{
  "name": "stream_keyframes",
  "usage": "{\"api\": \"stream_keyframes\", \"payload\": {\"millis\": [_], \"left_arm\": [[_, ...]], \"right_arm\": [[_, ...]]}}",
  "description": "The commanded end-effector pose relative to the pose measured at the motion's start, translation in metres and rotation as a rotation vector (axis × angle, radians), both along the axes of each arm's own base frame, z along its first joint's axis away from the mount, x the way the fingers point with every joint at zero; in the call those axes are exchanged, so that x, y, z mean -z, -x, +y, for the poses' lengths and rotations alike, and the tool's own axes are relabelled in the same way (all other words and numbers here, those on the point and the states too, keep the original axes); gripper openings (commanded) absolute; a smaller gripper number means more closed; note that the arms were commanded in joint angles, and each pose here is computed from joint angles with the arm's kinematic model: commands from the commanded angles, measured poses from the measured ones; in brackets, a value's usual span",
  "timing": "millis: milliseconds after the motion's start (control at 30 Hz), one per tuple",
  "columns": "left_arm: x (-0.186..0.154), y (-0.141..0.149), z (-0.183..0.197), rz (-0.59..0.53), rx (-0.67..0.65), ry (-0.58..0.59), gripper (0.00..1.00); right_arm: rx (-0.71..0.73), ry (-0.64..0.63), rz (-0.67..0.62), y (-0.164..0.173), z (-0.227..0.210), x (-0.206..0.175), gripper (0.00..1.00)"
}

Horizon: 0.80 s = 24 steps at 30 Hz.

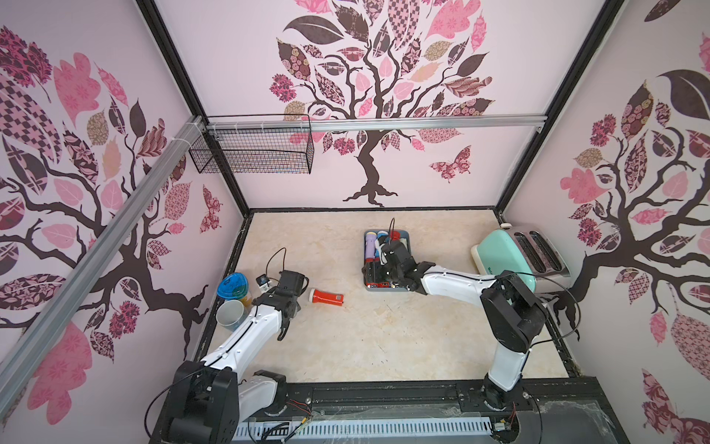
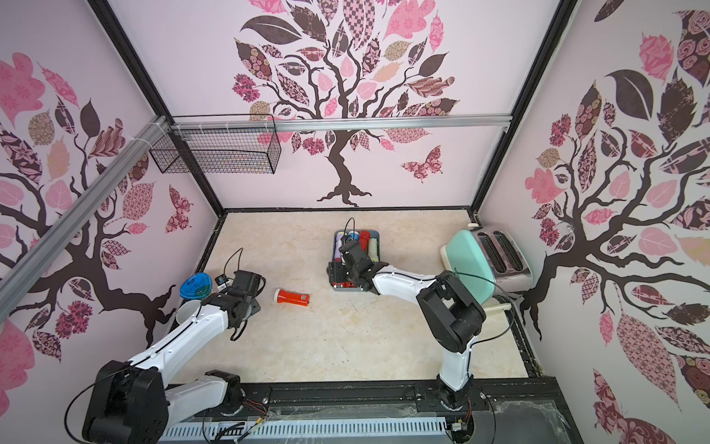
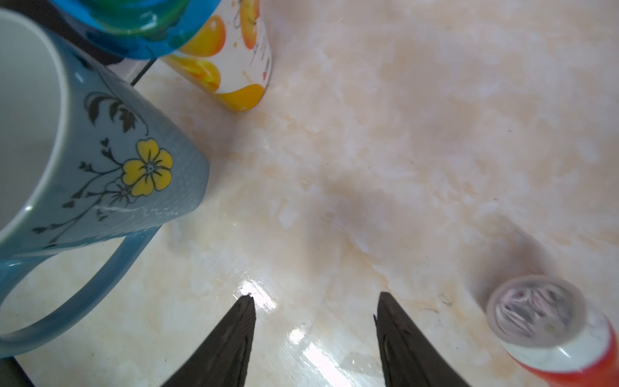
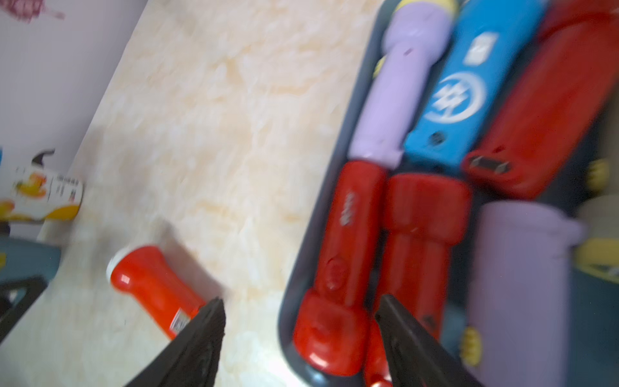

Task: Put the flashlights into the storage boxes
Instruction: Pick up the flashlight from the center of the board.

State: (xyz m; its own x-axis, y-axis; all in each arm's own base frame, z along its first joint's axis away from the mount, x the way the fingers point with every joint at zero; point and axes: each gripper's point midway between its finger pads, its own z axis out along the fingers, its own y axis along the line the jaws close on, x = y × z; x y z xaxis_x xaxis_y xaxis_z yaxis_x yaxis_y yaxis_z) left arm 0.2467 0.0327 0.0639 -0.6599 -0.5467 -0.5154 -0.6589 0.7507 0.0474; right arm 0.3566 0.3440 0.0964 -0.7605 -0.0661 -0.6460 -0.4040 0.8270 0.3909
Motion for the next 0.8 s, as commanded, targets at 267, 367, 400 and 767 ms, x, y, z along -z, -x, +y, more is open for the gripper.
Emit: {"api": "stream_keyframes", "payload": {"millis": [267,367,400,767], "left_arm": [[-0.041,-0.028,-0.017,-0.055,-0.013,0.194,0.63],[-0.047,-0.025,-0.016,-0.039,-0.013,0.187,0.63],[-0.05,-0.024,-0.015,-0.037,-0.012,0.181,0.63],[-0.089,-0.008,-0.011,-0.043,-0.033,0.181,0.63]], "right_arm": [[-0.362,-0.056,-0.066,0.072,0.061,-0.009,0.79],[-0.394,-0.025,-0.083,0.07,0.074,-0.004,0.82],[-0.405,-0.022,-0.089,0.068,0.079,-0.004,0.84],[-0.514,0.088,-0.114,0.054,0.13,0.029,0.86]]}}
